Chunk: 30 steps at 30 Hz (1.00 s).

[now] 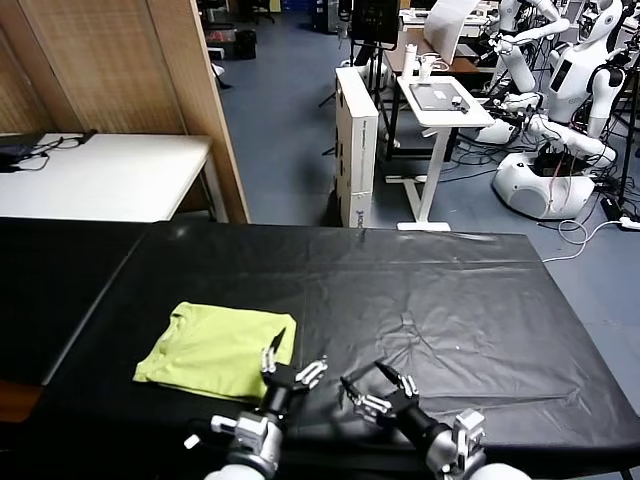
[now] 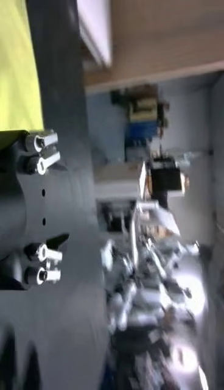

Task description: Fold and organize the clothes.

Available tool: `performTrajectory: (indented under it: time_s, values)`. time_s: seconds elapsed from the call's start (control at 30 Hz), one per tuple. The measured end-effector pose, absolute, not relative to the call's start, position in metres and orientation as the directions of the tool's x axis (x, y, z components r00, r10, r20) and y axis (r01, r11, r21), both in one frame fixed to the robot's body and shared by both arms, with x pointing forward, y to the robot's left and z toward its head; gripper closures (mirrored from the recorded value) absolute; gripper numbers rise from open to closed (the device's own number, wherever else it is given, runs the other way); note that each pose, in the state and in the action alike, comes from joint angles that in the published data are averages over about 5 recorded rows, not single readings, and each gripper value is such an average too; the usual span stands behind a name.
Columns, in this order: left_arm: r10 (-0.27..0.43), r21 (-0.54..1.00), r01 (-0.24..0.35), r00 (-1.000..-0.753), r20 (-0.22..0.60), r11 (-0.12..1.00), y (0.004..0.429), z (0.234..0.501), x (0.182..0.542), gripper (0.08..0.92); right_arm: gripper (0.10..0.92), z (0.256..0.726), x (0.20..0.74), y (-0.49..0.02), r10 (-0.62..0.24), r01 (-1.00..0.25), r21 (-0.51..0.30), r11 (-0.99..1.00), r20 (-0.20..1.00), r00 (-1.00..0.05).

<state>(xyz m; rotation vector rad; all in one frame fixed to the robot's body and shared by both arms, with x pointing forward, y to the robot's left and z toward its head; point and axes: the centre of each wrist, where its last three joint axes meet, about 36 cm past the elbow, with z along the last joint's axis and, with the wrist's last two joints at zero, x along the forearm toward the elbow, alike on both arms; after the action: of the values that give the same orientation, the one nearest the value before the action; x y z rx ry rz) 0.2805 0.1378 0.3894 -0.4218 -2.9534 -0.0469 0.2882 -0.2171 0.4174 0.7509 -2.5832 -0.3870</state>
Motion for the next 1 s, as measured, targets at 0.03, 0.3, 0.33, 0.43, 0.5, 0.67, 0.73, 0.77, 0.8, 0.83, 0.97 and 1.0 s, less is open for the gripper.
performTrajectory:
  time_s: [0.03, 0.3, 0.33, 0.43, 0.5, 0.67, 0.73, 0.77, 0.8, 0.83, 0.97, 1.0]
  values:
    - [0.28, 0.014, 0.286, -0.947, 0.158, 0.958, 0.144, 0.391, 0.282, 0.12, 0.115, 0.418, 0.291, -0.213, -0.562, -0.438, 0.383, 0.813, 0.321, -0.763]
    - [0.3, 0.177, 0.321, -0.944, 0.137, 0.93, 0.221, 0.396, 0.292, 0.093, 0.115, 0.416, 0.309, -0.175, -0.579, -0.429, 0.417, 0.801, 0.358, -0.733]
    - [0.301, 0.199, 0.323, -0.944, 0.133, 0.925, 0.231, 0.397, 0.294, 0.093, 0.115, 0.415, 0.31, -0.17, -0.584, -0.431, 0.422, 0.798, 0.361, -0.727]
    - [0.297, 0.256, 0.32, -0.946, 0.127, 0.912, 0.26, 0.402, 0.299, 0.093, 0.115, 0.412, 0.314, -0.155, -0.6, -0.437, 0.437, 0.786, 0.366, -0.711]
    - [0.289, 0.287, 0.314, -0.949, 0.127, 0.905, 0.277, 0.405, 0.302, 0.093, 0.115, 0.409, 0.316, -0.145, -0.609, -0.441, 0.447, 0.778, 0.368, -0.703]
    - [0.262, 0.357, 0.29, -0.957, 0.125, 0.888, 0.309, 0.414, 0.304, 0.092, 0.115, 0.4, 0.321, -0.122, -0.635, -0.451, 0.473, 0.757, 0.368, -0.679]
    - [0.248, 0.373, 0.277, -0.961, 0.123, 0.885, 0.319, 0.417, 0.304, 0.092, 0.115, 0.396, 0.324, -0.114, -0.643, -0.451, 0.485, 0.75, 0.37, -0.671]
    - [0.241, 0.378, 0.27, -0.963, 0.122, 0.886, 0.323, 0.418, 0.304, 0.092, 0.115, 0.394, 0.326, -0.111, -0.645, -0.449, 0.49, 0.747, 0.371, -0.668]
    - [0.234, 0.381, 0.263, -0.965, 0.121, 0.887, 0.327, 0.42, 0.304, 0.092, 0.115, 0.392, 0.328, -0.108, -0.648, -0.448, 0.495, 0.745, 0.373, -0.665]
    - [0.226, 0.383, 0.255, -0.967, 0.119, 0.888, 0.331, 0.422, 0.304, 0.092, 0.116, 0.39, 0.329, -0.106, -0.649, -0.447, 0.499, 0.743, 0.374, -0.662]
    - [0.196, 0.391, 0.223, -0.975, 0.109, 0.893, 0.346, 0.429, 0.303, 0.092, 0.185, 0.381, 0.335, -0.1, -0.65, -0.438, 0.509, 0.741, 0.378, -0.659]
    - [0.188, 0.393, 0.215, -0.976, 0.106, 0.894, 0.35, 0.431, 0.303, 0.092, 0.219, 0.38, 0.336, -0.099, -0.649, -0.435, 0.512, 0.741, 0.379, -0.66]
